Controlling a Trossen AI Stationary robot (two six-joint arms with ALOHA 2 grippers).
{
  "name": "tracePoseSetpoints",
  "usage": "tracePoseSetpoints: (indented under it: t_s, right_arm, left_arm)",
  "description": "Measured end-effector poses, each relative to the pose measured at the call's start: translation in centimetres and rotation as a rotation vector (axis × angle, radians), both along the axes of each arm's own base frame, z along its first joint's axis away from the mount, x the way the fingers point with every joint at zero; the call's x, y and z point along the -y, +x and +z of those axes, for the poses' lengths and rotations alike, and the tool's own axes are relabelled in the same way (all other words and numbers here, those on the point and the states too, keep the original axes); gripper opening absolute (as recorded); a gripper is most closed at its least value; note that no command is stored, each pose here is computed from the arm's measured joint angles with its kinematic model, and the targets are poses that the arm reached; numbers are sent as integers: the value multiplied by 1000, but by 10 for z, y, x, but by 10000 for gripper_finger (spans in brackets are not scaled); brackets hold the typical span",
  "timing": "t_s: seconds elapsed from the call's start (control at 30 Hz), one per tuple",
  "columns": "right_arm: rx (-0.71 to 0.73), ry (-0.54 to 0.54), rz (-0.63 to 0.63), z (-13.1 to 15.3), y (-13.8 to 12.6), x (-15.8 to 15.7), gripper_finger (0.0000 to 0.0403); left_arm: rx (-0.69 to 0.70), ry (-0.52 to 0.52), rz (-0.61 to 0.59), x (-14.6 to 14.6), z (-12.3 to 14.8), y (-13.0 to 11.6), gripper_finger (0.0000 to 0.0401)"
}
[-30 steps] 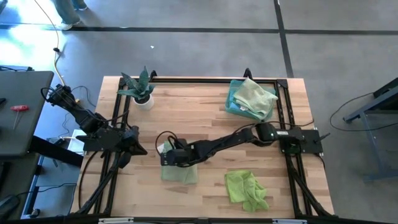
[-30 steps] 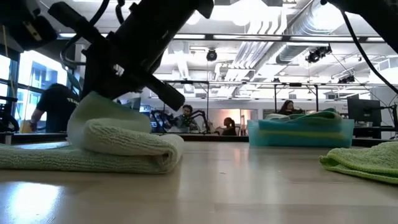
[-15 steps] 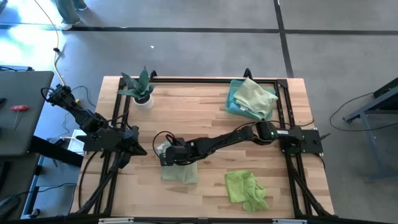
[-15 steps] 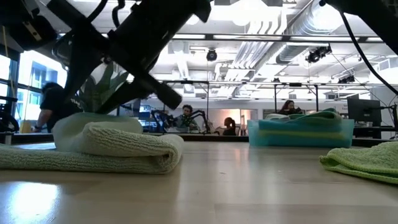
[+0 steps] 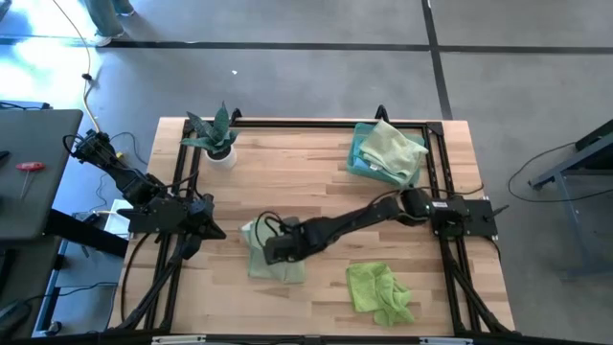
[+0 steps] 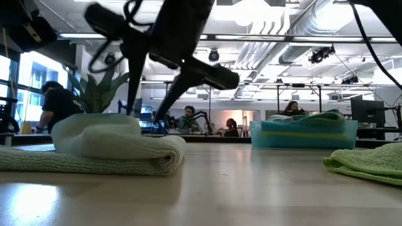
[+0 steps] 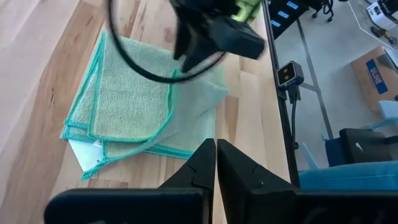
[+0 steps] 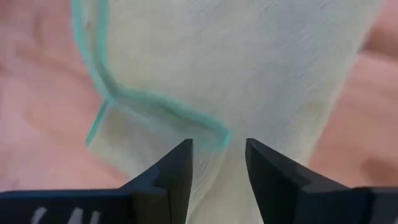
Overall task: Fold microfiber towels
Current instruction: Fold the green microfiber cloth
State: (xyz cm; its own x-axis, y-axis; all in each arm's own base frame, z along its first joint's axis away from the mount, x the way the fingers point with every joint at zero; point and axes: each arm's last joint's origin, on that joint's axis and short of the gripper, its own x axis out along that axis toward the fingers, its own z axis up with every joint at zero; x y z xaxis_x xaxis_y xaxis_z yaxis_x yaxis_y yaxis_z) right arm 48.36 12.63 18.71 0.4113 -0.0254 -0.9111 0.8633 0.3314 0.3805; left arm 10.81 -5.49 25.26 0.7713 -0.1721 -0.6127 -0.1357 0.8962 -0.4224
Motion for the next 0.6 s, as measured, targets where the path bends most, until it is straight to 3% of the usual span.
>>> tracePoseSetpoints:
  t_s: [0.2, 0.4, 0.6]
  right_arm:
    - [65, -41, 56, 1, 3, -11, 128]
    - [263, -70, 185, 13, 20, -13, 128]
    - [10, -161, 43, 14, -6, 4, 128]
  left_arm:
    - [-5, 12, -6, 0, -1, 0, 7]
    - [-3, 19, -6, 0, -1, 0, 7]
    - [-5, 15, -2, 0, -1, 0, 7]
